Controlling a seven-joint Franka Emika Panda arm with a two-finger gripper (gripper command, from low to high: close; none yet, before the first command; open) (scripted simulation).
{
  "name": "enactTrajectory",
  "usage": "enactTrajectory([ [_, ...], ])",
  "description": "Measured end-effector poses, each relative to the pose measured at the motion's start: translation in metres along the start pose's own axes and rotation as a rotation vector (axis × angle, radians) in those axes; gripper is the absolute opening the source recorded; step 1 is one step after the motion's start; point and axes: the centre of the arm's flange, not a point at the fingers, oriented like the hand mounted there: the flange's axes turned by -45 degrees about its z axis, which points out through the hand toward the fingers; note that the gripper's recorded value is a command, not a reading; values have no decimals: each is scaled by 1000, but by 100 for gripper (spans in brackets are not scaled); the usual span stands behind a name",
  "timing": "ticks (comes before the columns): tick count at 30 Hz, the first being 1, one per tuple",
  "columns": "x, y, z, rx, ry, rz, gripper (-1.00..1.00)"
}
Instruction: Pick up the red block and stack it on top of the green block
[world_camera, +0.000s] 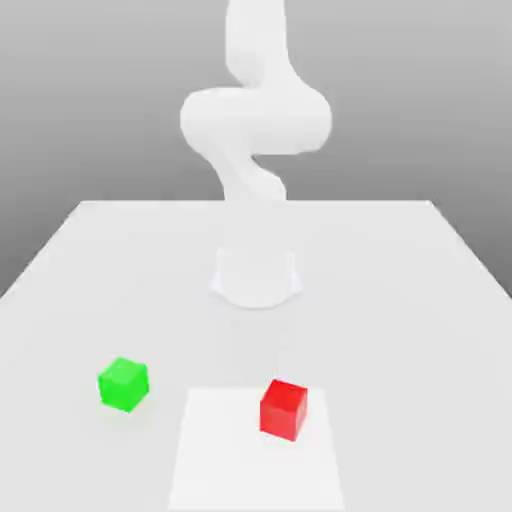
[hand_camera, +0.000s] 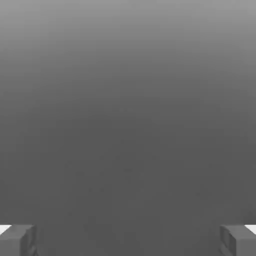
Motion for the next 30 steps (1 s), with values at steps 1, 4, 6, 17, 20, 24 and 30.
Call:
enactTrajectory([
  [1,-5,3,22,24,-30,-34,0],
  [4,-24,4,84,88,-113,-135,0],
  [6,-40,1,123,128,-167,-205,0],
  [17,-176,-36,286,303,-449,-630,0],
  [20,-219,-43,312,338,-520,-756,0],
  [24,-276,-47,333,376,-609,-929,0],
  [30,-307,-45,350,388,-646,-1031,0],
])
